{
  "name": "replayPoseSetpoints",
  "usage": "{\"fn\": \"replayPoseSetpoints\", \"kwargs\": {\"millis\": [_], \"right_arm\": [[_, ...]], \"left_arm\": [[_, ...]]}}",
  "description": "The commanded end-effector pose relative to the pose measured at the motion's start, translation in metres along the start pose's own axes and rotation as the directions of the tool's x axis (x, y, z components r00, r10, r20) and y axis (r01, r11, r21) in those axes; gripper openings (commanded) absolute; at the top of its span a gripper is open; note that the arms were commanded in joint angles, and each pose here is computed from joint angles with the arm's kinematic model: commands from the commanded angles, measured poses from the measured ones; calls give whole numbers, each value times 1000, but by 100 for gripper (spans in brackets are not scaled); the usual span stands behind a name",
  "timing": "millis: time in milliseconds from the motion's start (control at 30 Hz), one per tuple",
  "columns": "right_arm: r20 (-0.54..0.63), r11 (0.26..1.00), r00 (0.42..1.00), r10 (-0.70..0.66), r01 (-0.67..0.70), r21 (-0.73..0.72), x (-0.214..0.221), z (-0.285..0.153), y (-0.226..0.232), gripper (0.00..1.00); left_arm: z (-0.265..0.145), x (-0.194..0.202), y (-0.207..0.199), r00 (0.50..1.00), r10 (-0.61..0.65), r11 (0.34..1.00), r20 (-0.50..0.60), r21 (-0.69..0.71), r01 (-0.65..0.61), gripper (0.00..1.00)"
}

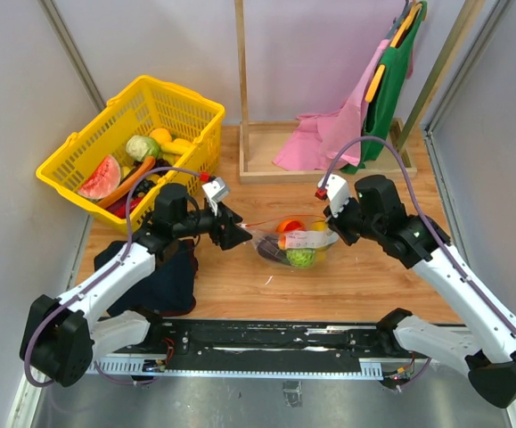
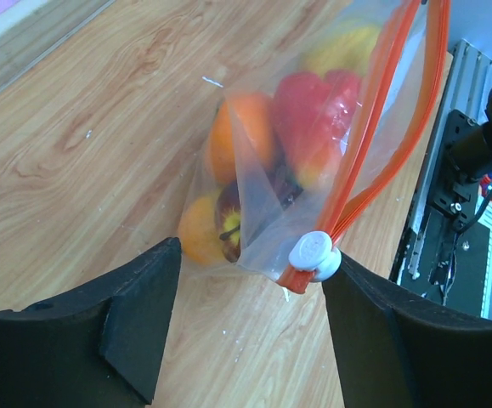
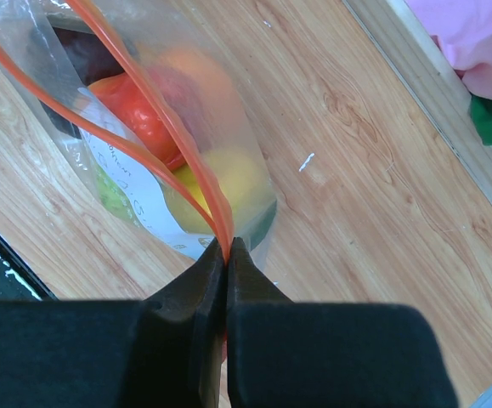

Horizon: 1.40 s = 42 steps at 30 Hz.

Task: Place the food in the zip-top bag and seal the zipper
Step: Zip the zipper food storage bag at the center of the board.

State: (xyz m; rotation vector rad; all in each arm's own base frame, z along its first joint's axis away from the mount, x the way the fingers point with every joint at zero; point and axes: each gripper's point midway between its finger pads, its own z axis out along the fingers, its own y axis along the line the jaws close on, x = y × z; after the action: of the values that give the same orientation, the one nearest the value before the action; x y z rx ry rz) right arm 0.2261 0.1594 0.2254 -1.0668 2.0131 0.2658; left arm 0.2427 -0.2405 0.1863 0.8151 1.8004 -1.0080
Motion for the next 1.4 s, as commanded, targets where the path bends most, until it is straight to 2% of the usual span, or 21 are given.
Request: {"fn": "replayPoseSetpoints", "kwargs": {"millis": [0, 167, 367, 567, 800, 900, 967, 1067, 1133, 1367], "right_arm": [[34, 1000, 999, -6, 5, 31, -3, -4, -6, 2], [45, 999, 999, -8, 6, 44, -2, -6, -7, 2], [39, 998, 999, -4, 2, 61, 1, -6, -9, 2], [32, 997, 999, -1, -2, 81, 4, -6, -12, 3], [-17, 980, 1000, 25, -21, 197, 13, -10, -32, 4], [-10, 986, 1000, 24, -22, 167, 9, -8, -28, 10], [6, 993, 1000, 19, -20, 113, 3, -5, -20, 18], [39, 1000, 999, 15, -15, 13, -12, -5, -5, 40], [68, 998, 998, 17, -13, -60, -26, -7, 6, 51], [189, 980, 982, -25, 61, -188, -74, -11, 33, 67]], "left_arm": [[5, -11, -3, 997, 58, 997, 42, 55, -60, 69], [10, -13, -9, 997, 54, 992, 48, 111, -59, 59], [8, -31, -24, 992, 81, 977, 102, 188, -99, 37], [6, -42, -27, 989, 103, 972, 110, 199, -123, 2], [0, -46, -20, 989, 109, 986, 104, 115, -121, 0], [0, -43, -20, 992, 80, 989, 97, 115, -91, 0], [0, -41, -18, 995, 48, 993, 92, 99, -57, 0], [0, -45, -13, 996, -29, 998, 87, 53, 25, 0], [-1, -46, -10, 995, -73, 997, 74, 30, 71, 0], [-8, -55, -18, 992, -86, 996, 94, 31, 83, 0]]}}
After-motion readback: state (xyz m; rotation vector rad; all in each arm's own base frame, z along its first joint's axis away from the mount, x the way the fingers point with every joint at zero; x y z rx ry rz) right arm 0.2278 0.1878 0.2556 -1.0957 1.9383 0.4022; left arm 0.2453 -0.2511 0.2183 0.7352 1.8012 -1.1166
